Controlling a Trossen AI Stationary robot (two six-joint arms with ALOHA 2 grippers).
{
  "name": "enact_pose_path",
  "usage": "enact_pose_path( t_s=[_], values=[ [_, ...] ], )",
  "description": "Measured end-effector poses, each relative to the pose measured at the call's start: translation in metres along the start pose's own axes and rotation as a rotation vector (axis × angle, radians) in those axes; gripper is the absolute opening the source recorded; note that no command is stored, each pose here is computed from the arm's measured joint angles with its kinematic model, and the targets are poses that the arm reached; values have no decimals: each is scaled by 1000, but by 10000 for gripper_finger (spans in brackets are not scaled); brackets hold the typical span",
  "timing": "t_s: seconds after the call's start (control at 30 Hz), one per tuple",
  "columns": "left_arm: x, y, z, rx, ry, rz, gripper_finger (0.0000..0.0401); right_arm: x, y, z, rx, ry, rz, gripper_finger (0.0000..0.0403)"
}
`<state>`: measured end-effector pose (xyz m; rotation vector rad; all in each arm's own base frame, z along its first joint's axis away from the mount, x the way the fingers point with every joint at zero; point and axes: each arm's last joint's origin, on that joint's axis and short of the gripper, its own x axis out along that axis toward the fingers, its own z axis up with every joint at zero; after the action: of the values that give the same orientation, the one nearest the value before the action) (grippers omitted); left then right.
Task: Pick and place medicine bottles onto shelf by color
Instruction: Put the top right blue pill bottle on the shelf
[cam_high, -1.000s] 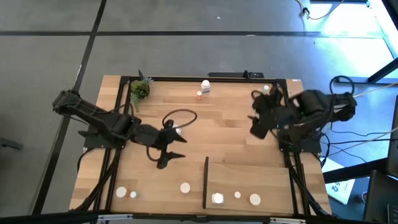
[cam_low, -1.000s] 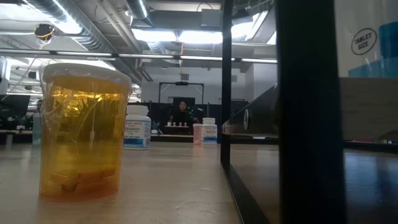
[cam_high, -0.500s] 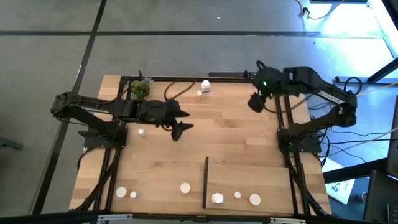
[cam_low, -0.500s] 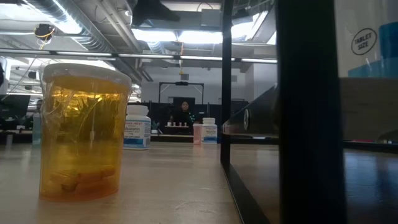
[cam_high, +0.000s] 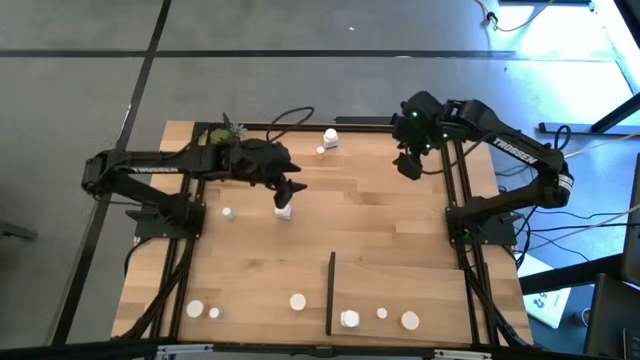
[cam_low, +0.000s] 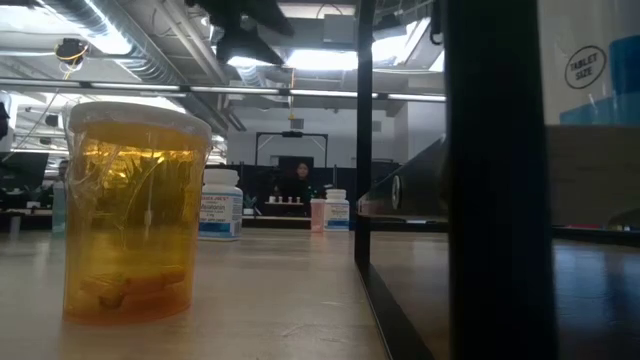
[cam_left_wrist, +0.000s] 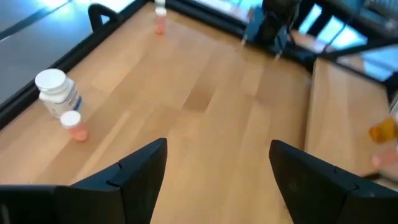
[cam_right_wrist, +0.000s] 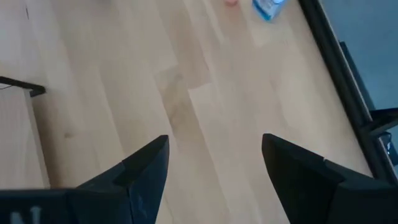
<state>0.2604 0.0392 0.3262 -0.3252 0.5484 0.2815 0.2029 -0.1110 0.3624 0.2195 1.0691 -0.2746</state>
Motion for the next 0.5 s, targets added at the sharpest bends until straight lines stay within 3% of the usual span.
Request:
enact_pose_path(
  t_s=[0.1, 0.23, 0.5],
  values=[
    [0, 12, -1, 46, 47, -8, 277, 0, -3, 0, 56, 5, -97, 259],
    [0, 30, 3, 84, 54, 10, 277, -2, -14, 1, 256, -31, -264, 259],
    [-4, 66, 10, 144, 44, -1, 277, 11, -52, -3, 664, 22, -347, 259]
  ],
)
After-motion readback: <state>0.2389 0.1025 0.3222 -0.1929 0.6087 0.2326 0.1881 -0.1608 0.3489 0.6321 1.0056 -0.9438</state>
